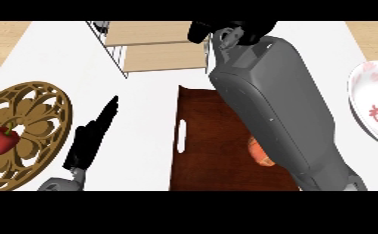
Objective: Pick the sweet potato from the tray and place it in the tiered shelf
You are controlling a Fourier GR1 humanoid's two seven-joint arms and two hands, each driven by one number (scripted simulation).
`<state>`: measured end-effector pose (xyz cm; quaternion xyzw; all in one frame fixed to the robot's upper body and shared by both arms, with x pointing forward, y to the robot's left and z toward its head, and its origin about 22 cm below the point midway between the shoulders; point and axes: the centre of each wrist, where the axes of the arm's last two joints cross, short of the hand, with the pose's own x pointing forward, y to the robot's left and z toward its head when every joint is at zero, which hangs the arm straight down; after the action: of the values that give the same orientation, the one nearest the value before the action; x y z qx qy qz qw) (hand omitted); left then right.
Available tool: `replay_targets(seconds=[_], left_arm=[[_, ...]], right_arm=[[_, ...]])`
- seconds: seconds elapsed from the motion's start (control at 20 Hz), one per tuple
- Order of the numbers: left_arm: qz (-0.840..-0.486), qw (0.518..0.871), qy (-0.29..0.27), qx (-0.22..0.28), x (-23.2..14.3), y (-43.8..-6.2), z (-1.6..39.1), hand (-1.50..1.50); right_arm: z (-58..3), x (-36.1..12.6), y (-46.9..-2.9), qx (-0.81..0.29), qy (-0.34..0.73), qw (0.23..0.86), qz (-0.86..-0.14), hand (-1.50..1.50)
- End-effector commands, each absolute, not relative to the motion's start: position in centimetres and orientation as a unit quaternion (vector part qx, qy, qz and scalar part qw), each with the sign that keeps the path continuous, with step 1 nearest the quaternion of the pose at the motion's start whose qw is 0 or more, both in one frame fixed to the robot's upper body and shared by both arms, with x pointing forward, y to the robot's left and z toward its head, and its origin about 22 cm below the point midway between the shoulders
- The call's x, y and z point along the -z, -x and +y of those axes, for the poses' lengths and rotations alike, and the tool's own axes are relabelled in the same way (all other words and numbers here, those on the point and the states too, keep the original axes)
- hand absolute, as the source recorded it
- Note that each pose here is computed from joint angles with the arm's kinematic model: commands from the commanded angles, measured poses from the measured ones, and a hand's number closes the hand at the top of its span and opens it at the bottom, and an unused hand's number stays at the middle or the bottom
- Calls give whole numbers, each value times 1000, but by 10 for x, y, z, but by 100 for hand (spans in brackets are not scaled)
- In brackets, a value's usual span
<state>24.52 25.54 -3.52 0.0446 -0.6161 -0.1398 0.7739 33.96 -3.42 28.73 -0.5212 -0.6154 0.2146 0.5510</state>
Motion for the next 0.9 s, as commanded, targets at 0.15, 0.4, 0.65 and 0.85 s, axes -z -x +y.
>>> replay_targets(seconds=[0.15,0.4,0.65,0.85], left_arm=[[-613,775,-49,144,31,-247,255,0],[-617,771,-51,149,27,-257,256,0],[-617,771,-37,156,36,-240,258,0],[-619,768,-33,162,28,-246,248,0]], right_arm=[[-29,-296,-401,-209,526,579,-587,150],[-52,-292,-436,-247,518,581,-577,150],[-47,-252,-450,-253,512,591,-570,150],[-37,-252,-455,-272,504,612,-546,150]])
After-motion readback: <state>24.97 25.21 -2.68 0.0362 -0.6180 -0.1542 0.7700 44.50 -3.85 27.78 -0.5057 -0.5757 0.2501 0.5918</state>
